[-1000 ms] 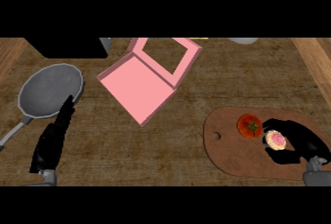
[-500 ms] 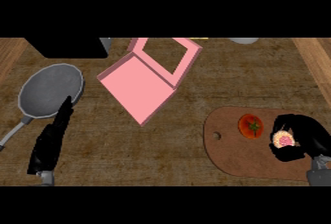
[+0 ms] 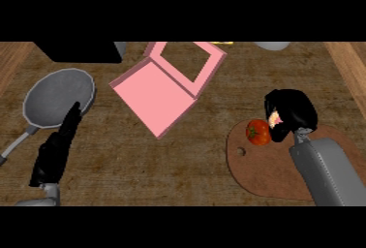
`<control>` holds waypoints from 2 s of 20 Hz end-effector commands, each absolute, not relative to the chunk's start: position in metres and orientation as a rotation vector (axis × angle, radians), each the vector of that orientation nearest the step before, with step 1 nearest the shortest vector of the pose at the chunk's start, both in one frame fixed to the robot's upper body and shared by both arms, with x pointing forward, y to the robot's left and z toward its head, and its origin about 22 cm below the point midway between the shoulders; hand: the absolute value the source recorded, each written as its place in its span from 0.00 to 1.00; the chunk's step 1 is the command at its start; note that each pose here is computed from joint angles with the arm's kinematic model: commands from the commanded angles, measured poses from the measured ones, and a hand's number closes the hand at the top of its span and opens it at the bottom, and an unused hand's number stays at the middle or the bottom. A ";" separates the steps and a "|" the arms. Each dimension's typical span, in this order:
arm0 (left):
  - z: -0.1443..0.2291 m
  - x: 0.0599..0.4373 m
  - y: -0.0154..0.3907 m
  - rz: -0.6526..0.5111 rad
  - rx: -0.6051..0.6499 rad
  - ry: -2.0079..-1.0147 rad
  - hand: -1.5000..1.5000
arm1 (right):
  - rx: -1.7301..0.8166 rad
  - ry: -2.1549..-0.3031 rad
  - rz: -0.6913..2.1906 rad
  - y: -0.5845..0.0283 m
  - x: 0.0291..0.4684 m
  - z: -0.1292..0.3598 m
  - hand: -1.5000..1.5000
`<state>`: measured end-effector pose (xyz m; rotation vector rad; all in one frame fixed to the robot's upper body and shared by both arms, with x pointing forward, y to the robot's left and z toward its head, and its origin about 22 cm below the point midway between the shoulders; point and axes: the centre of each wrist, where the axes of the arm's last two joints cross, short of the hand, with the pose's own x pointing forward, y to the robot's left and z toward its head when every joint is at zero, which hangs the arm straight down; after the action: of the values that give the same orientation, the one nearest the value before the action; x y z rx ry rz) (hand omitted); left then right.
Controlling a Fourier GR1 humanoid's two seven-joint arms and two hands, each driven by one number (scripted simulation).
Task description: Pick the cupcake from the cutting board and place it in the cardboard box
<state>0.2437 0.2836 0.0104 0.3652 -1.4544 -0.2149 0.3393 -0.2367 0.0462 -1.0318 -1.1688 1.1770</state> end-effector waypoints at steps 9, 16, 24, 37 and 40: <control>0.009 0.236 0.290 -0.212 0.379 -1.438 0.50 | -0.778 -1.698 0.955 -0.178 0.351 0.115 1.00; 0.014 0.248 0.284 -0.198 0.384 -1.445 0.50 | -0.552 -1.891 0.897 -0.131 0.357 0.169 1.00; 0.015 0.249 0.298 -0.213 0.364 -1.457 0.50 | -0.547 -1.858 0.918 -0.071 0.377 0.197 1.00; 0.024 0.262 0.266 -0.242 0.344 -1.477 0.50 | -0.556 -1.683 0.992 -0.011 0.424 0.195 1.00; 0.012 0.254 0.255 -0.244 0.321 -1.499 0.50 | -0.583 -1.621 1.009 -0.009 0.426 0.174 1.00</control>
<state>0.2550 0.2712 0.0134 0.3360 -1.4763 -0.2454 0.4215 -0.0150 0.1865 -0.5576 -1.6974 0.9864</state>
